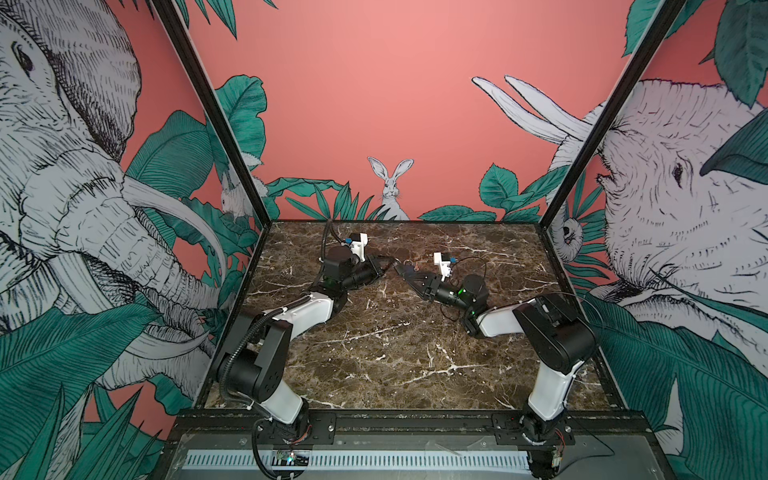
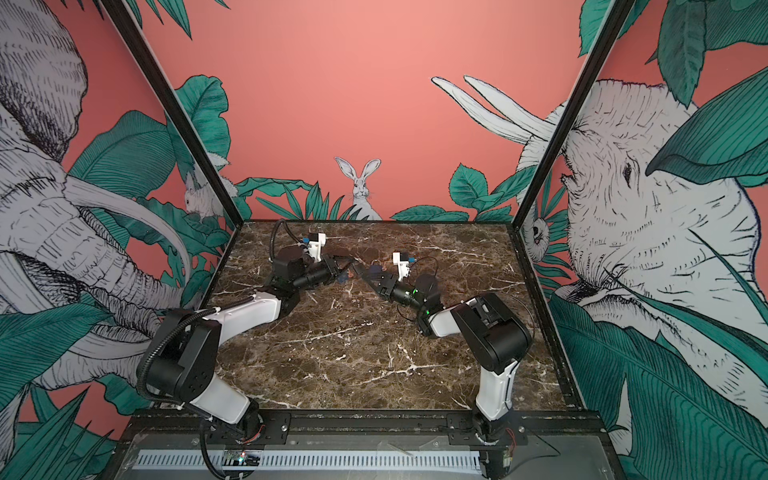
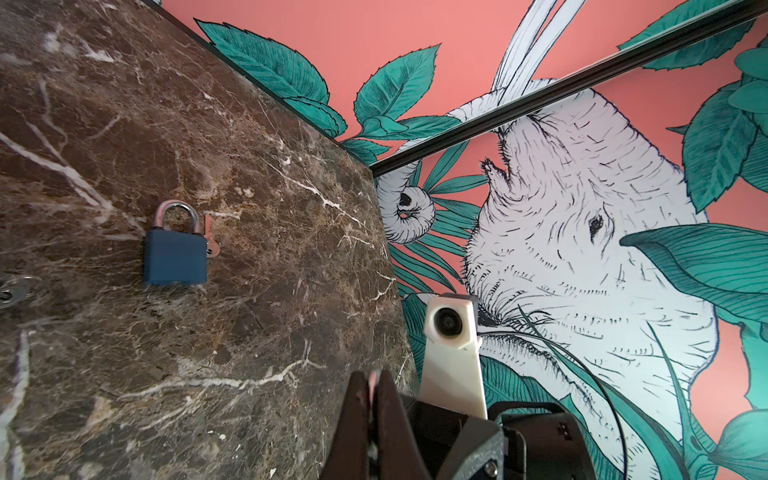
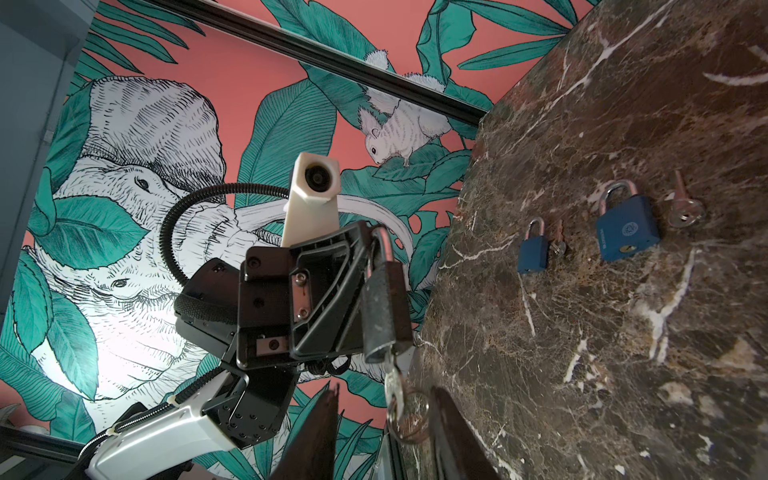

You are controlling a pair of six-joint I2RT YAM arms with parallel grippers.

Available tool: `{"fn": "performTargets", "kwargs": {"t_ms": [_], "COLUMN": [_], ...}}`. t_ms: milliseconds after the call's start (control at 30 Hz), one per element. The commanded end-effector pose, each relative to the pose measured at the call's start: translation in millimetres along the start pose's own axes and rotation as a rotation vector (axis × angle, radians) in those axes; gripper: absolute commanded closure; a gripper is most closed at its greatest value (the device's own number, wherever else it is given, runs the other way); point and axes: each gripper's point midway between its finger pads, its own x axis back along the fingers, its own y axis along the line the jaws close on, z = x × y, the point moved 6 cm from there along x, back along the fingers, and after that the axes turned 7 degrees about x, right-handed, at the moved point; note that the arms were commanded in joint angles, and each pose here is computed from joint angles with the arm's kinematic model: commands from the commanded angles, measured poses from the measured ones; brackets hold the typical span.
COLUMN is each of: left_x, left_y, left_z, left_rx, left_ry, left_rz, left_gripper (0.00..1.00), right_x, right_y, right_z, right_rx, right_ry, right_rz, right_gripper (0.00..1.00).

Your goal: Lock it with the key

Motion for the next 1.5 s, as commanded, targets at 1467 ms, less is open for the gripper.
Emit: {"fn": "performTargets", "kwargs": {"t_ms": [1467], "left_x": [8.9], "left_y": [-12.4], "left_z": [-7.5], "left_rx": [-0.025], "left_ry": [-0.054], "left_rz": [0.073], "left_gripper": [1.00], "right_x": [-10.8], "right_y": [15.0], "right_z": [-11.6], "right_rx": [0.077], "right_ry": [-0.041], "right_rz": [-0.073], "right_gripper": [1.00]}}
